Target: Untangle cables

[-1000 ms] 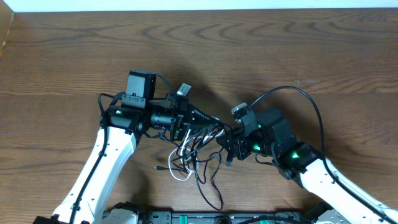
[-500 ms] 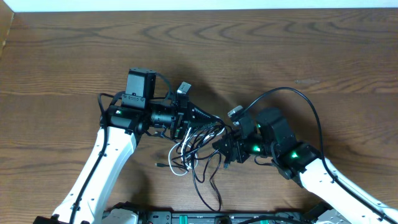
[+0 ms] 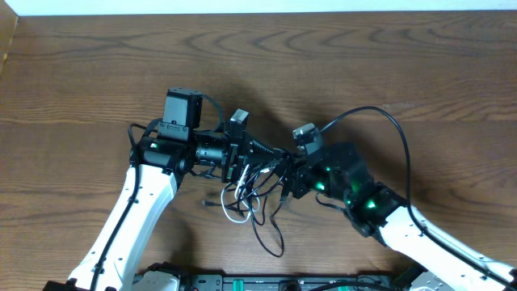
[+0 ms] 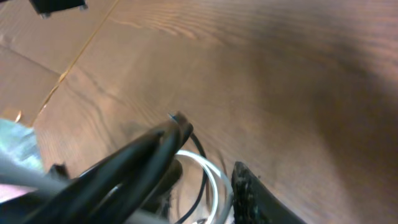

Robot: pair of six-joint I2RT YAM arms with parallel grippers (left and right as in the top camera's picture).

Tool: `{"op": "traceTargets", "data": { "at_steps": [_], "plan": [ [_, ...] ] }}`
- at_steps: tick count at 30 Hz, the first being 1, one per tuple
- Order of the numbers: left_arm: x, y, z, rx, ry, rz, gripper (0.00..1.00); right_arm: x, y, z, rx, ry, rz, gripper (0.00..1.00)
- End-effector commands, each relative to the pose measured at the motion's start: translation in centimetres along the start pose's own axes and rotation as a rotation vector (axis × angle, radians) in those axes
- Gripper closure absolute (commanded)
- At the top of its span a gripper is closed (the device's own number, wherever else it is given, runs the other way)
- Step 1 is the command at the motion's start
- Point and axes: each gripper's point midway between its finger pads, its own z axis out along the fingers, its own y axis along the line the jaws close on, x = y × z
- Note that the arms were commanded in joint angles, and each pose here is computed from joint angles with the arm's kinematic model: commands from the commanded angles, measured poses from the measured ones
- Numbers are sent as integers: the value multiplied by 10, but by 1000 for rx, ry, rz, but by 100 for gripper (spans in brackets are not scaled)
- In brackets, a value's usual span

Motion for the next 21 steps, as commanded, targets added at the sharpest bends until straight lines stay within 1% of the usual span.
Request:
{"op": "traceTargets", "data": {
  "at_steps": [1,5,9,13,16,17,18,19,21],
  "plan": [
    [8,-9,-1,25,45,-8,93,-2,-25,5,140,-43,58,93],
    [8,-9,-1,25,44,4,93,6,-33,5,169,-8,51,99],
    [1,-7,0,10,6,70,93,9,-36,4,178,10,2,99],
    [1,-6,0,8,2,180,92,6,-41,-5,196,9,6,99],
    [2,-4,0,3,5,328,91,3,-51,-20,232,10,8,99],
    [3,-2,0,-3,9,373,86,2,-53,-25,244,11,5,99],
    [4,2,1,-17,8,412,78,0,-56,-32,256,8,-1,99],
    [2,8,2,-43,-2,431,67,-2,-58,-38,264,2,-6,99],
    [-4,29,4,-152,-46,420,50,-7,-57,-50,267,-12,-20,99]
  ]
}}
